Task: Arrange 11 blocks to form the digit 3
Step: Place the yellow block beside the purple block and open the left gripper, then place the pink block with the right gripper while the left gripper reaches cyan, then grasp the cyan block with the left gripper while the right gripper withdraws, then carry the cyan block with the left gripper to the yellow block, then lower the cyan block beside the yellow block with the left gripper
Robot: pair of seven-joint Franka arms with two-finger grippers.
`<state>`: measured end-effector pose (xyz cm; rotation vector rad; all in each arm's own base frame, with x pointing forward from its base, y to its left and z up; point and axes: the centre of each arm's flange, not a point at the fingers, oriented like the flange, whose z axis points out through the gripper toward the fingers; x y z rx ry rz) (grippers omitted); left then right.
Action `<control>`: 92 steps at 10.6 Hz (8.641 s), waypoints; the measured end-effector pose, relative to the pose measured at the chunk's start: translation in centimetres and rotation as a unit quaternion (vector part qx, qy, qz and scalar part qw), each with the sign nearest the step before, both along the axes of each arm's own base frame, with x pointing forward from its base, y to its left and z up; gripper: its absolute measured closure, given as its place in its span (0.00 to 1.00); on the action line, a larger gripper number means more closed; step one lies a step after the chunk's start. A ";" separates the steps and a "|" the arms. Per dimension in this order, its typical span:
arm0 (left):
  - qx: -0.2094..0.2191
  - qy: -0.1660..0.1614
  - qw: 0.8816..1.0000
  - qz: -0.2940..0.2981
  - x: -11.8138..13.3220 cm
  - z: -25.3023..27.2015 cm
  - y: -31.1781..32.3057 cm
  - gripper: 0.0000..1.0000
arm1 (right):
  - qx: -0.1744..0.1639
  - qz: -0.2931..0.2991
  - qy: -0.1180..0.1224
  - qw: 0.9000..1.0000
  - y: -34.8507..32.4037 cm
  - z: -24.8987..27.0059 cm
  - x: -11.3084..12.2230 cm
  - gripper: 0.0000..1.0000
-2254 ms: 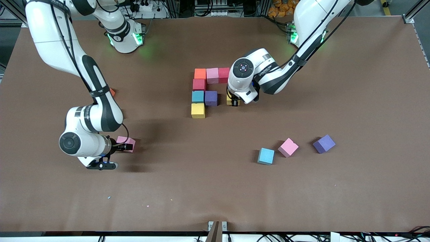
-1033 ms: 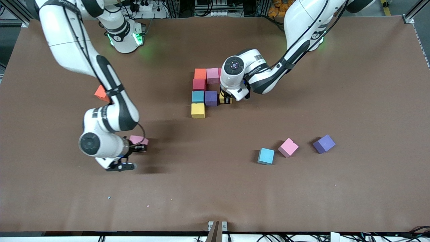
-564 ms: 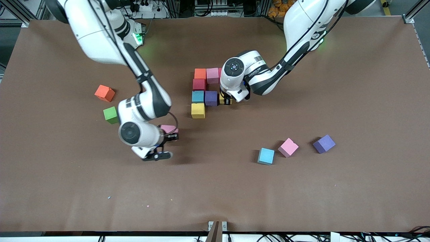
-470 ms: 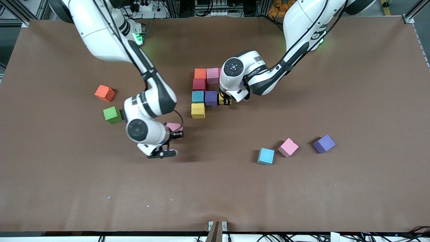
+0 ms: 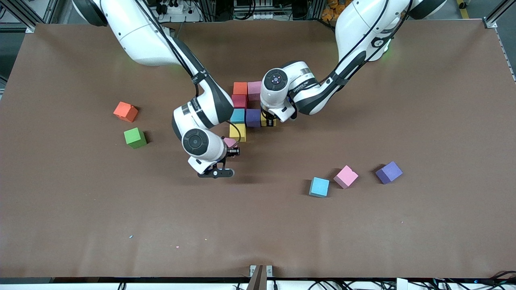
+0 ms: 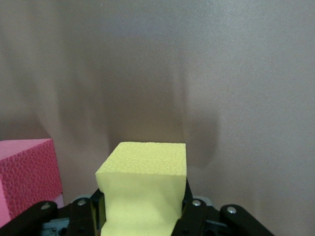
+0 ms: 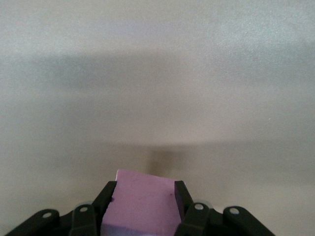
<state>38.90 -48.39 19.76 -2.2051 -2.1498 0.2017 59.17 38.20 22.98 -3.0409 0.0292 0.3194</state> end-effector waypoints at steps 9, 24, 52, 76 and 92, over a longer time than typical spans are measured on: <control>-0.001 -0.007 1.000 0.007 1.1 0.4 0.3 0.00 | -0.002 -0.013 -0.008 1.000 2.4 -2.7 -0.8 0.46; 0.057 0.000 0.992 -0.113 8.9 5.6 6.7 0.00 | 0.001 0.040 -0.009 0.999 3.6 -3.7 -1.7 0.46; 0.007 -0.077 0.983 -0.165 29.5 2.9 19.0 0.00 | 0.001 0.100 -0.073 0.992 -38.9 29.6 -0.7 0.00; 0.028 -0.033 0.998 -0.040 16.9 2.0 0.2 0.38 | -0.035 0.042 -0.096 0.994 -40.7 38.9 -2.9 0.00; 0.005 -0.052 0.998 -0.027 11.9 1.8 -5.9 0.38 | -0.035 0.045 -0.104 0.993 -40.4 39.3 -2.8 0.00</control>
